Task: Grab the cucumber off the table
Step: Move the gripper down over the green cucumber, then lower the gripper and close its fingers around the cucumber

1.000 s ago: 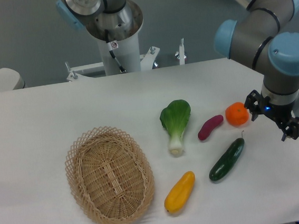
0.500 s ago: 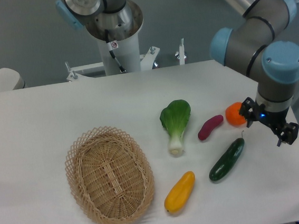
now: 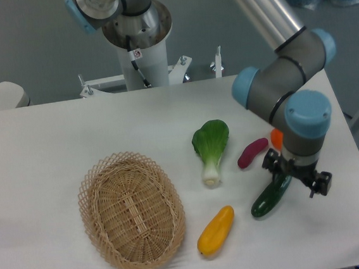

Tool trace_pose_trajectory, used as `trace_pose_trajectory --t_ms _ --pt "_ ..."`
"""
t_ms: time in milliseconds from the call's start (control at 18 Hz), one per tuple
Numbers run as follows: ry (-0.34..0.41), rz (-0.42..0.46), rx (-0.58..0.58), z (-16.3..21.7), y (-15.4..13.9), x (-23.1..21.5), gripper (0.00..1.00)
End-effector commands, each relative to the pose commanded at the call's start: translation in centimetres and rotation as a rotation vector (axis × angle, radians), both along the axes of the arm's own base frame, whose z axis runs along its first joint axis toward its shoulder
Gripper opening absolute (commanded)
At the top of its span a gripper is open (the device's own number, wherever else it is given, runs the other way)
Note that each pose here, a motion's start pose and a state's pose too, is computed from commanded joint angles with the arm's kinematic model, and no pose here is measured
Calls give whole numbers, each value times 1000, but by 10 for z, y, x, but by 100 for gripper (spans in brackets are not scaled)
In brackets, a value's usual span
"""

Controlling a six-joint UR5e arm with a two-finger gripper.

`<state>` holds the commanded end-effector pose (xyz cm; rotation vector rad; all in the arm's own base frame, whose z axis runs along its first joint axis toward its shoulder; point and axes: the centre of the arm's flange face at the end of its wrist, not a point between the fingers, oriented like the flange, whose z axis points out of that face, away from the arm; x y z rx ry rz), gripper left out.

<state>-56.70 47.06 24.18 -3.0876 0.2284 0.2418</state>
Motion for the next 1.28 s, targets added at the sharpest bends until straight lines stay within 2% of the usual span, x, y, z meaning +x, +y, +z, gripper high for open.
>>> trace_pose_trajectory --t_ms 389,556,1111,1222,1278 --pt "-15 23 -8 -15 5 6 100" --pt "-33 17 -20 -33 2 14 100" --pt "15 -20 -46 -50 -5 17 99" --pt "16 -20 -46 -49 -5 17 84" --pt "16 -20 -45 -49 -4 17 69"
